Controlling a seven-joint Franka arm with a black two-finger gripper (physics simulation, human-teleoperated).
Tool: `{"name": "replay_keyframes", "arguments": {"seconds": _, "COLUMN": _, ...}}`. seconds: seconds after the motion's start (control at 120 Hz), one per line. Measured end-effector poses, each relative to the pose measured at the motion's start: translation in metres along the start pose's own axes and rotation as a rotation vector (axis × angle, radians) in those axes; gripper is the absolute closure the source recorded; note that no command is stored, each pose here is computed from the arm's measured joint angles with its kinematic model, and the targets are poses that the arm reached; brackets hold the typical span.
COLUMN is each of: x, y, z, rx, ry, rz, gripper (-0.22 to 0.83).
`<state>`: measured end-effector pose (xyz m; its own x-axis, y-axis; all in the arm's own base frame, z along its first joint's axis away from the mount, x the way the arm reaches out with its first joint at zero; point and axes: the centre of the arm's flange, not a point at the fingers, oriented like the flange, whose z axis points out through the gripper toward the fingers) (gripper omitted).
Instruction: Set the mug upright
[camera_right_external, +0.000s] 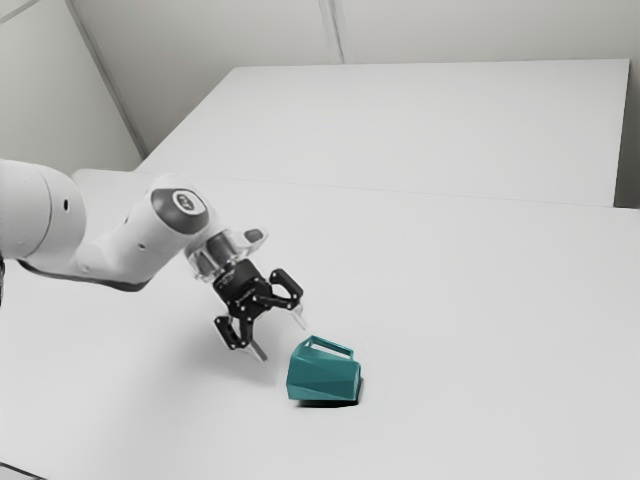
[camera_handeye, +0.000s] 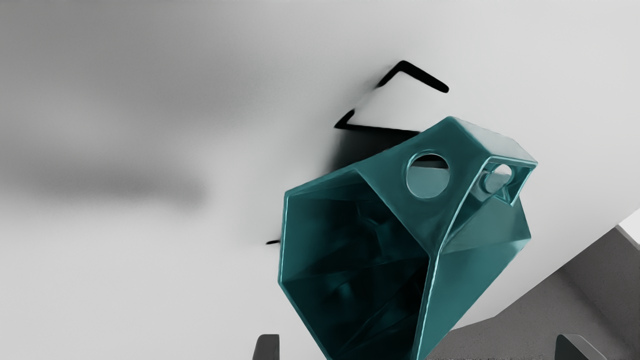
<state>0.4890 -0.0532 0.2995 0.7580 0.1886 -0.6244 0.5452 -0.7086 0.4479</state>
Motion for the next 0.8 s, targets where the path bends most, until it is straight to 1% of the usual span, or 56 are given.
{"name": "replay_keyframes", "arguments": {"seconds": 0.217, "x": 0.008, "y": 0.009, "z": 0.026, "rx": -0.038, "ry": -0.029, "rz": -0.018, "gripper": 0.00}}
{"name": "replay_keyframes", "arguments": {"seconds": 0.542, "x": 0.015, "y": 0.019, "z": 0.048, "rx": -0.113, "ry": -0.049, "rz": -0.048, "gripper": 0.00}}
{"name": "replay_keyframes", "arguments": {"seconds": 0.575, "x": 0.015, "y": 0.019, "z": 0.048, "rx": -0.116, "ry": -0.045, "rz": -0.049, "gripper": 0.03}}
{"name": "replay_keyframes", "arguments": {"seconds": 0.608, "x": 0.016, "y": 0.020, "z": 0.047, "rx": -0.116, "ry": -0.041, "rz": -0.049, "gripper": 0.09}}
{"name": "replay_keyframes", "arguments": {"seconds": 0.725, "x": 0.017, "y": 0.022, "z": 0.048, "rx": -0.108, "ry": -0.027, "rz": -0.046, "gripper": 0.37}}
{"name": "replay_keyframes", "arguments": {"seconds": 0.8, "x": 0.016, "y": 0.029, "z": 0.048, "rx": -0.102, "ry": -0.021, "rz": -0.034, "gripper": 0.51}}
